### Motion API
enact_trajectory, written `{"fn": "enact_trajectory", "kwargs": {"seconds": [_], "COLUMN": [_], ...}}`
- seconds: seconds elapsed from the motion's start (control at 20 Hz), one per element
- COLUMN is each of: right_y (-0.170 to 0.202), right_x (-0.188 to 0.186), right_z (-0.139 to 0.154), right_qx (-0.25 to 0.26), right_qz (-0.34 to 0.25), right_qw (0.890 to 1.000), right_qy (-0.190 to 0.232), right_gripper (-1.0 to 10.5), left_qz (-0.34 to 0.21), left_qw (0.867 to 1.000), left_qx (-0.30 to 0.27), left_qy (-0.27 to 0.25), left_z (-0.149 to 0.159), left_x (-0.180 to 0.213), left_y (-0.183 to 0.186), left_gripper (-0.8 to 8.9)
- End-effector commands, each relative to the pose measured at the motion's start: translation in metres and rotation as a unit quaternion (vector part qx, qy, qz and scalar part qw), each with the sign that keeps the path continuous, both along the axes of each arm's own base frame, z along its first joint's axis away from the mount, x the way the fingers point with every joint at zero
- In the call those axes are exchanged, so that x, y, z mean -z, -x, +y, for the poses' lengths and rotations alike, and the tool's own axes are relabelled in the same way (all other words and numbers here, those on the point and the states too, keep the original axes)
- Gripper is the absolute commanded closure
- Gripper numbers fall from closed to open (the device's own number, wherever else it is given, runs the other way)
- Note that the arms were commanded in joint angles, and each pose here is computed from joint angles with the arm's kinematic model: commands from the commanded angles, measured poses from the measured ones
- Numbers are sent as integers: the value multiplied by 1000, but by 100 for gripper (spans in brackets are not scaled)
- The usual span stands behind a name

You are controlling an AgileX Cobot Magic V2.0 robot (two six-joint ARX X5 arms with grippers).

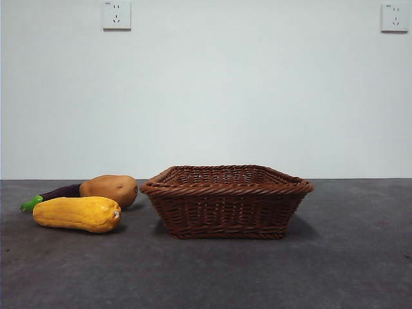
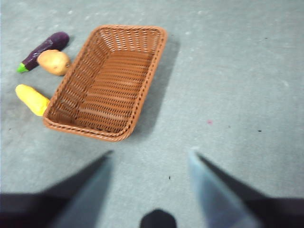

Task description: Help me put the vegetables on the table into the basket

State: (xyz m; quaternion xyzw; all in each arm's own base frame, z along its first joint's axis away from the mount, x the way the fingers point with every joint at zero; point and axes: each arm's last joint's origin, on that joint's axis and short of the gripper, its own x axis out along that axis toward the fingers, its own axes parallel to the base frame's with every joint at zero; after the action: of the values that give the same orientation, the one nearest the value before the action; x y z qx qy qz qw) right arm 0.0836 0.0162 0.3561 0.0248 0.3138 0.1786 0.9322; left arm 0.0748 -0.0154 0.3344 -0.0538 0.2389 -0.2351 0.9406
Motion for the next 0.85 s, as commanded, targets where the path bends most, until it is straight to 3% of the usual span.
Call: {"fn": "enact_trajectory", "kwargs": {"seconds": [0.05,0.85], "right_y": [-3,-42], "right_x": [0,9], "right_z": [1,5], "right_qx": [-7,-16], "right_qz": [4,57], "right_qw": [1000,998], "right_qy": [-2,-9], "right_gripper": [396,397], "left_qz": [0,35], "left_qw": [1000,999], "left_qx": [5,5], "left_qy": [-5,-5], "left_z": [0,-1], "left_x": [0,4], "left_y": [-3,-19], "left_gripper": [185,185]}}
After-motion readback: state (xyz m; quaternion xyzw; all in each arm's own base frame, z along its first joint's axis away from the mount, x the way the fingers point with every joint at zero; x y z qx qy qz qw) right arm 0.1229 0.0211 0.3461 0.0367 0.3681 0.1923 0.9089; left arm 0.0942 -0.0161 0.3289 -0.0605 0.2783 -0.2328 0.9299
